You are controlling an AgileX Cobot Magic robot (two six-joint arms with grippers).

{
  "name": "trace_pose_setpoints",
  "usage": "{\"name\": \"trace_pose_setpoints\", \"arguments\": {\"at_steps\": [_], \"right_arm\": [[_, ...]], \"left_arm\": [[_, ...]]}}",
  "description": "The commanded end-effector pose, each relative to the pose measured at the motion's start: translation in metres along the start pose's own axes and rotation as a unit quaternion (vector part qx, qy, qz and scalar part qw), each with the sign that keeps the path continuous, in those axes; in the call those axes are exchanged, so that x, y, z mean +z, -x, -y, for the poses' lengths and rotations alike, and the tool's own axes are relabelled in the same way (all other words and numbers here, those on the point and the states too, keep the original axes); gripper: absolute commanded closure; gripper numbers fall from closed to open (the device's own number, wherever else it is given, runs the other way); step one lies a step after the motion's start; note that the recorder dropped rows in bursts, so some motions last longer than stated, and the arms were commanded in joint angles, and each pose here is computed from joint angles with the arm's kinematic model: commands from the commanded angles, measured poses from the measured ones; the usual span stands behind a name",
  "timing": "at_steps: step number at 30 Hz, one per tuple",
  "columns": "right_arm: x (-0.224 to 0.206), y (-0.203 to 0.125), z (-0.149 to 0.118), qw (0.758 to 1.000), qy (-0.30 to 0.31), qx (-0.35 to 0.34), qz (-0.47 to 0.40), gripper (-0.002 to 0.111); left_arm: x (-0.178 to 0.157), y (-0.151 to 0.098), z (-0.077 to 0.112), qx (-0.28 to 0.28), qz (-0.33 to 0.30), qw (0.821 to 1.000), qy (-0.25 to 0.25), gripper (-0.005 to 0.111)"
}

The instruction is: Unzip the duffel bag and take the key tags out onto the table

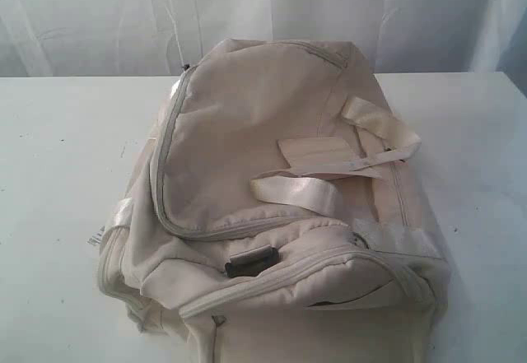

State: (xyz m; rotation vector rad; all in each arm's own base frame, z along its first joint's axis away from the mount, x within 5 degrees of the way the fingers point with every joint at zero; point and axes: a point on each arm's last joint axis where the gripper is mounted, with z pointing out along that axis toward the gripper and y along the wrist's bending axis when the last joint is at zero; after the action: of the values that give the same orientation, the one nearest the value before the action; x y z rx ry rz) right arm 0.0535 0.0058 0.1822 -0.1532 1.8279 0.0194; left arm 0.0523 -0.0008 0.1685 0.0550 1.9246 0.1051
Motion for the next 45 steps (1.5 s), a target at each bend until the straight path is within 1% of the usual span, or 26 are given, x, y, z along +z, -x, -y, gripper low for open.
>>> {"name": "trace_pose_setpoints", "arguments": {"at_steps": [1, 8, 12, 45], "right_arm": [[-0.0003, 0.0000, -0.0002, 1.000, 0.002, 0.001, 0.004, 0.108], [-0.0003, 0.0000, -0.0002, 1.000, 0.002, 0.001, 0.004, 0.108], [-0.0003, 0.0000, -0.0002, 1.000, 0.002, 0.001, 0.004, 0.108], [-0.0003, 0.0000, -0.0002, 1.000, 0.002, 0.001, 0.004, 0.108]], "left_arm": [[0.0004, -0.0016, 0.0003, -0.001, -0.002, 1.000, 0.000, 0.107], [0.0004, -0.0016, 0.0003, 0.000, -0.002, 1.000, 0.000, 0.107], [0.0004, -0.0016, 0.0003, 0.014, -0.002, 1.000, 0.000, 0.107], [0.0004, -0.0012, 0.0001, 0.014, 0.001, 1.000, 0.000, 0.107]]}}
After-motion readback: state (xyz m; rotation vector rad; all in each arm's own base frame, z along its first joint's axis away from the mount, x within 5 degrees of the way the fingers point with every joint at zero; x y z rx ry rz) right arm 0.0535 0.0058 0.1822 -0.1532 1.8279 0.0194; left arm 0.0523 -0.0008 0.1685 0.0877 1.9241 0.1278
